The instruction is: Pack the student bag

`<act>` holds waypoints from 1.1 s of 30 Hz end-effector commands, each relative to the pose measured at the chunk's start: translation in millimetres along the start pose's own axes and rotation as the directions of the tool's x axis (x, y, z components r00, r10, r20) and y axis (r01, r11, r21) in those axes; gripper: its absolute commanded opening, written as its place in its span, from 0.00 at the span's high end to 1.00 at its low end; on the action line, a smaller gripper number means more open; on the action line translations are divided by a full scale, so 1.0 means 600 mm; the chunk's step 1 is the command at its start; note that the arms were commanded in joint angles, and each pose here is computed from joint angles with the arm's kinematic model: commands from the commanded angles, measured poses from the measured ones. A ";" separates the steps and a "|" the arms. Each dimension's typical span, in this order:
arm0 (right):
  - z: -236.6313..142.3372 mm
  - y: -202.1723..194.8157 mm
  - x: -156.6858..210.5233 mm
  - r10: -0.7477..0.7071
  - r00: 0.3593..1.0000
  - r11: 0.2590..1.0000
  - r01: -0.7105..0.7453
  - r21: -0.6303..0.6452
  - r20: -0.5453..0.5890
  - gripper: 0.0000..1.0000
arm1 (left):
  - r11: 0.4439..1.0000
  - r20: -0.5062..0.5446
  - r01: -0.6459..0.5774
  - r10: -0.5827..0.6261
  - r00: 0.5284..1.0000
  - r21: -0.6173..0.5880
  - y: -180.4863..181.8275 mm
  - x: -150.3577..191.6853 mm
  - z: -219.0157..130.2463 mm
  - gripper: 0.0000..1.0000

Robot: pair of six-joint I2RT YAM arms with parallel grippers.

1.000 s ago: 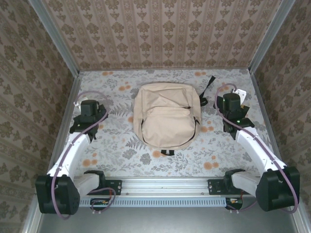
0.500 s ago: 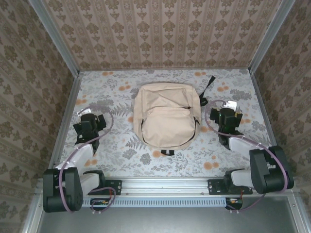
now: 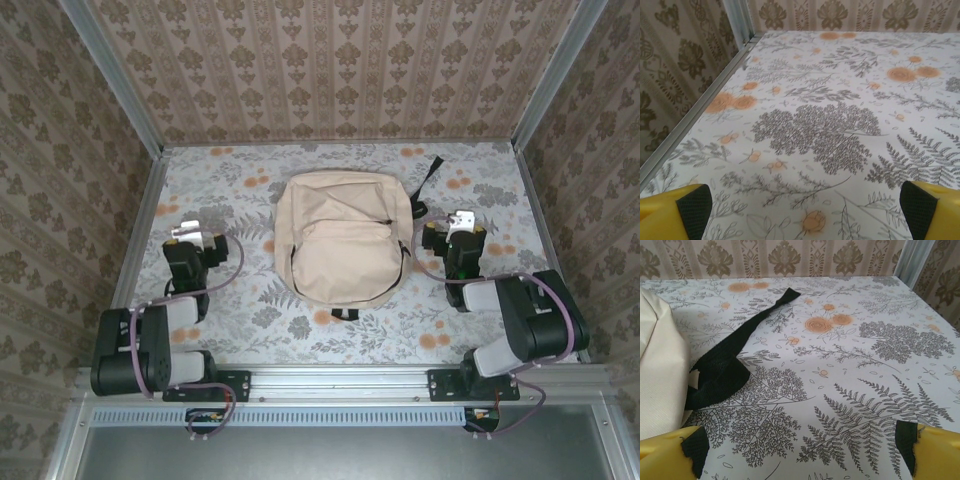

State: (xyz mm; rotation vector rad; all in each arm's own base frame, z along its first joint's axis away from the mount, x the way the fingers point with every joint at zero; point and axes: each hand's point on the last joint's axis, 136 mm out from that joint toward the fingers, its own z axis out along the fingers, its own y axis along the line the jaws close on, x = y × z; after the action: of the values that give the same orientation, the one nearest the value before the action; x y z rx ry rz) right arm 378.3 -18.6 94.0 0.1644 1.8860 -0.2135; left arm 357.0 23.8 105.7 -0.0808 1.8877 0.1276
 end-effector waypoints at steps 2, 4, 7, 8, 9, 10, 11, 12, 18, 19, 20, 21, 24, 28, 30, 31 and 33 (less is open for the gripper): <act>0.004 0.005 -0.024 0.010 0.998 1.000 -0.009 -0.017 0.061 0.00 | 0.999 0.082 -0.013 0.009 0.997 0.043 -0.013 -0.026 0.019 0.00; 0.006 0.003 -0.022 0.012 0.999 1.000 -0.012 -0.007 0.050 0.00 | 0.999 0.063 -0.010 0.008 0.998 0.034 -0.013 -0.018 0.031 0.00; 0.014 0.000 -0.022 0.013 1.000 1.000 -0.014 0.013 0.027 0.00 | 0.999 0.057 -0.026 0.025 0.998 0.024 -0.015 -0.010 0.046 0.00; 0.017 -0.001 -0.021 0.013 1.000 1.000 -0.013 0.016 0.021 0.00 | 0.999 0.039 -0.032 0.031 0.999 0.026 -0.018 -0.007 0.048 0.00; 0.017 -0.002 -0.021 0.019 1.000 1.000 -0.019 0.015 0.020 0.00 | 0.999 0.021 -0.036 0.036 0.999 0.021 -0.020 -0.006 0.048 0.00; 0.017 -0.003 -0.021 0.020 1.000 1.000 -0.020 0.016 0.017 0.00 | 0.999 0.026 -0.048 0.048 0.999 0.017 -0.022 -0.007 0.050 0.00; 0.018 -0.003 -0.021 0.021 1.000 1.000 -0.022 0.015 0.016 0.00 | 0.998 0.027 -0.061 0.061 0.998 0.004 -0.023 -0.009 0.053 0.00; 0.019 -0.004 -0.021 0.024 1.000 1.000 -0.025 0.015 0.012 0.00 | 0.998 -0.004 -0.062 0.061 0.998 -0.019 -0.020 -0.008 0.059 0.00; 0.021 -0.008 -0.020 0.038 0.999 0.999 -0.038 0.011 0.006 0.00 | 0.996 -0.017 -0.080 0.079 0.997 -0.033 -0.023 -0.008 0.063 0.00; 0.021 -0.008 -0.019 0.038 0.999 0.999 -0.038 0.011 0.005 0.00 | 0.996 -0.019 -0.078 0.077 0.997 -0.030 -0.023 -0.007 0.062 0.00; 0.021 -0.008 -0.019 0.038 0.999 0.999 -0.038 0.011 0.005 0.00 | 0.996 -0.021 -0.079 0.079 0.997 -0.029 -0.024 -0.006 0.062 0.00; 0.021 -0.008 -0.020 0.038 0.999 0.999 -0.038 0.011 0.006 0.00 | 0.996 -0.019 -0.081 0.080 0.997 -0.030 -0.023 -0.006 0.062 0.00; 0.021 -0.007 -0.019 0.038 0.999 0.999 -0.038 0.009 0.005 0.00 | 0.996 -0.014 -0.089 0.089 0.996 -0.032 -0.026 -0.008 0.062 0.00; 0.021 -0.007 -0.019 0.038 0.999 0.999 -0.038 0.010 0.004 0.00 | 0.996 -0.022 -0.081 0.081 0.996 -0.025 -0.024 -0.007 0.063 0.00; 0.021 -0.007 -0.020 0.038 0.999 0.999 -0.038 0.010 0.005 0.00 | 0.996 -0.024 -0.081 0.080 0.997 -0.025 -0.025 -0.006 0.064 0.00; 0.021 -0.007 -0.019 0.037 0.999 0.999 -0.037 0.010 0.003 0.00 | 0.996 -0.025 -0.080 0.080 0.996 -0.027 -0.024 -0.006 0.064 0.00; 0.021 -0.008 -0.019 0.038 0.999 0.999 -0.038 0.010 0.005 0.00 | 0.996 -0.024 -0.081 0.081 0.996 -0.025 -0.024 -0.006 0.064 0.00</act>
State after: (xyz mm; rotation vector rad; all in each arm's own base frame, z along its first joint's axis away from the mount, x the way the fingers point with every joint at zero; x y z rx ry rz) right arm 386.6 -26.6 96.3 0.1984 1.8890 -0.2145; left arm 392.1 12.2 95.2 -0.0337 1.9093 0.1898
